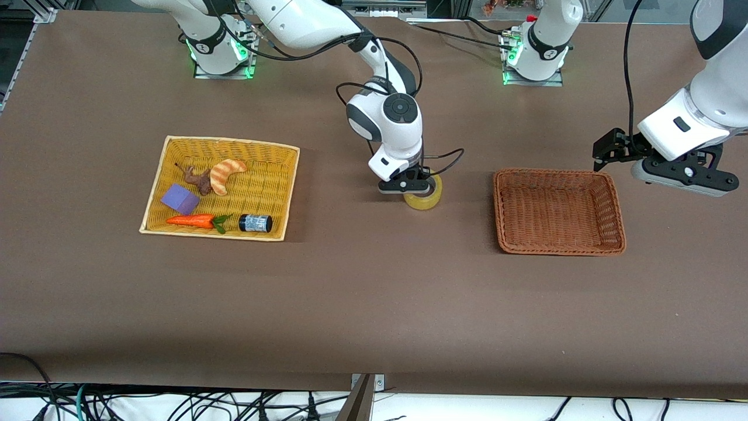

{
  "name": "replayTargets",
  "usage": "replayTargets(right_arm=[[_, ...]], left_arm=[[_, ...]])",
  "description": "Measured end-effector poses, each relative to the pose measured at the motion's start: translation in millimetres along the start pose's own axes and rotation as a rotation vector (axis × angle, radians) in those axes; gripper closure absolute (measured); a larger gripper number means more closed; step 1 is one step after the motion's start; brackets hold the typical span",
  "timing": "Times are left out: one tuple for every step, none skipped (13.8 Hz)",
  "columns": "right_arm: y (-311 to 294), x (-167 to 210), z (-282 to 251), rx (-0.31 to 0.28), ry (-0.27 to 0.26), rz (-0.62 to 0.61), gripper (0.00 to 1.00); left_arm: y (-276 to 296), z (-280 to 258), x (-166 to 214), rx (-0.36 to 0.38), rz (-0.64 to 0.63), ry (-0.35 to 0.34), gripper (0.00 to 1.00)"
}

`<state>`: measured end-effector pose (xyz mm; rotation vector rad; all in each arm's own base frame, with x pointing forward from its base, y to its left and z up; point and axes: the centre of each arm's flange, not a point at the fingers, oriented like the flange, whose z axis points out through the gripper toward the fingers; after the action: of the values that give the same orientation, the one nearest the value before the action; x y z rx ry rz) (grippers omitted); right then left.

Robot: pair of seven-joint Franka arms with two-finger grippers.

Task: Transfer tape with both arms
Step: 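Lift the tape roll and set it on the table between baskets, then release the tape and withdraw the right gripper while the left gripper reaches out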

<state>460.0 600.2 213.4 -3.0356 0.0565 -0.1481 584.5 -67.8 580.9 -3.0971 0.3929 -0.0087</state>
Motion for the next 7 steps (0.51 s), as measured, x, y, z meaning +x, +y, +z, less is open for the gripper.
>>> replayTargets(right_arm=[[-1, 1, -2, 0.003, 0.003, 0.004, 0.79], [-1, 1, -2, 0.005, 0.004, 0.008, 0.79], [-1, 2, -3, 0.007, 0.006, 0.012, 0.72], [-2, 3, -4, 0.009, 0.008, 0.015, 0.64], [-2, 6, -7, 0.014, 0.011, 0.022, 0.52], [-1, 11, -12, 0.017, 0.011, 0.035, 0.41], [2, 18, -20, 0.011, 0.006, 0.048, 0.32]], left_arm=[[0, 0, 0, 0.005, 0.001, 0.000, 0.00], [-1, 0, 0, 0.006, 0.000, 0.000, 0.00], [-2, 0, 0, 0.006, -0.001, 0.000, 0.00], [-2, 0, 0, 0.006, -0.001, 0.000, 0.00], [-2, -1, 0, 0.006, -0.001, 0.000, 0.00], [-2, -1, 0, 0.006, -0.001, 0.000, 0.00], [-2, 0, 0, 0.006, -0.001, -0.001, 0.00]])
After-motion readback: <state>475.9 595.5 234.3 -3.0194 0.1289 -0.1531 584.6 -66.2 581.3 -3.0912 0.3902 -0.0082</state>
